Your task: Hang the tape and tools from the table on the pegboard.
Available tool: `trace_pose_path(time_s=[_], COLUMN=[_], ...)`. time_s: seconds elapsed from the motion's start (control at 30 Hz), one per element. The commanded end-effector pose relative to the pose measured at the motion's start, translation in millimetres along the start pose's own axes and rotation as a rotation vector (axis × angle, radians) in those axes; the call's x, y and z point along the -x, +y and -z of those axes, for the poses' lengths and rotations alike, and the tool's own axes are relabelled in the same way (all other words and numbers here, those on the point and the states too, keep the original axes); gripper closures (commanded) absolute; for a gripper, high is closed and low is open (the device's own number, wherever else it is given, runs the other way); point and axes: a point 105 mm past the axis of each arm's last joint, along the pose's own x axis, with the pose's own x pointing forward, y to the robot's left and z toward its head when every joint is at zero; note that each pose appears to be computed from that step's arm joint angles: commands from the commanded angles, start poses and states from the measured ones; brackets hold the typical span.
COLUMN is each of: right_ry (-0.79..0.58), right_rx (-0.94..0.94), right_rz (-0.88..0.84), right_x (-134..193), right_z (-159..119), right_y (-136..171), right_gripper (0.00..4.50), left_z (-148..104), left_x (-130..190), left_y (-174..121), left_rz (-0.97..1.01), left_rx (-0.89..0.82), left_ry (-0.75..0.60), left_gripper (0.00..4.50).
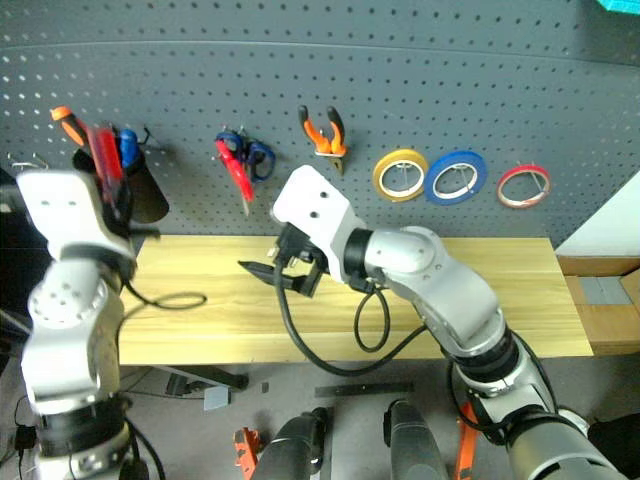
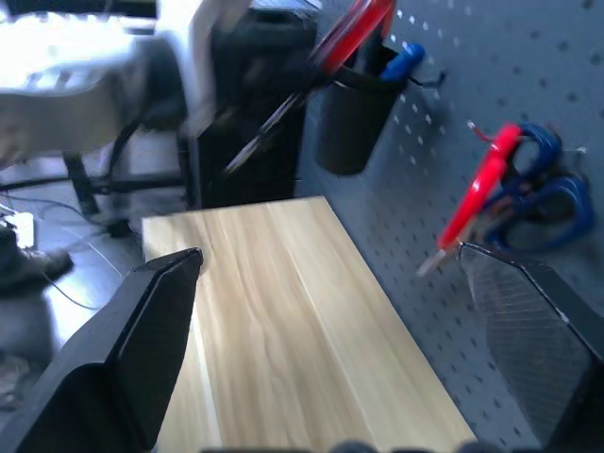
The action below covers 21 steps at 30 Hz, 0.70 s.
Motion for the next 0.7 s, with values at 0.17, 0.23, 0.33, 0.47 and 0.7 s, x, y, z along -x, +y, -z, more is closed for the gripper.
trace_pose_path(time_s=[0.17,0.23,0.33,0.47,0.7], right_ry=[-0.092,-0.098,-0.102,-0.099,-0.1], right_rx=[0.057,0.058,0.064,0.068,0.074], right_rz=[0.037,0.049,0.061,0.065,0.068], right_x=[-5.9,-7.6,-9.5,-11.1,-10.8], right_z=[-22.4,-23.9,-24.7,-23.6,-23.9], right_y=[-12.3,-15.3,-19.1,-20.5,-21.0], right_gripper=[0.0,0.0,0.0,0.0,0.0], left_z=[-70.8,-78.2,-79.2,-52.5,-11.7], left_x=[-47.4,-60.9,-77.9,-93.7,-95.4], left_y=[47.1,56.1,59.0,49.2,34.9], left_rz=[-0.117,-0.135,-0.137,-0.128,-0.133], left_rx=[0.045,0.052,0.04,0.049,0.08], left_ry=[-0.234,-0.262,-0.292,-0.261,-0.213], left_gripper=[3.71,3.71,3.71,3.71,2.7])
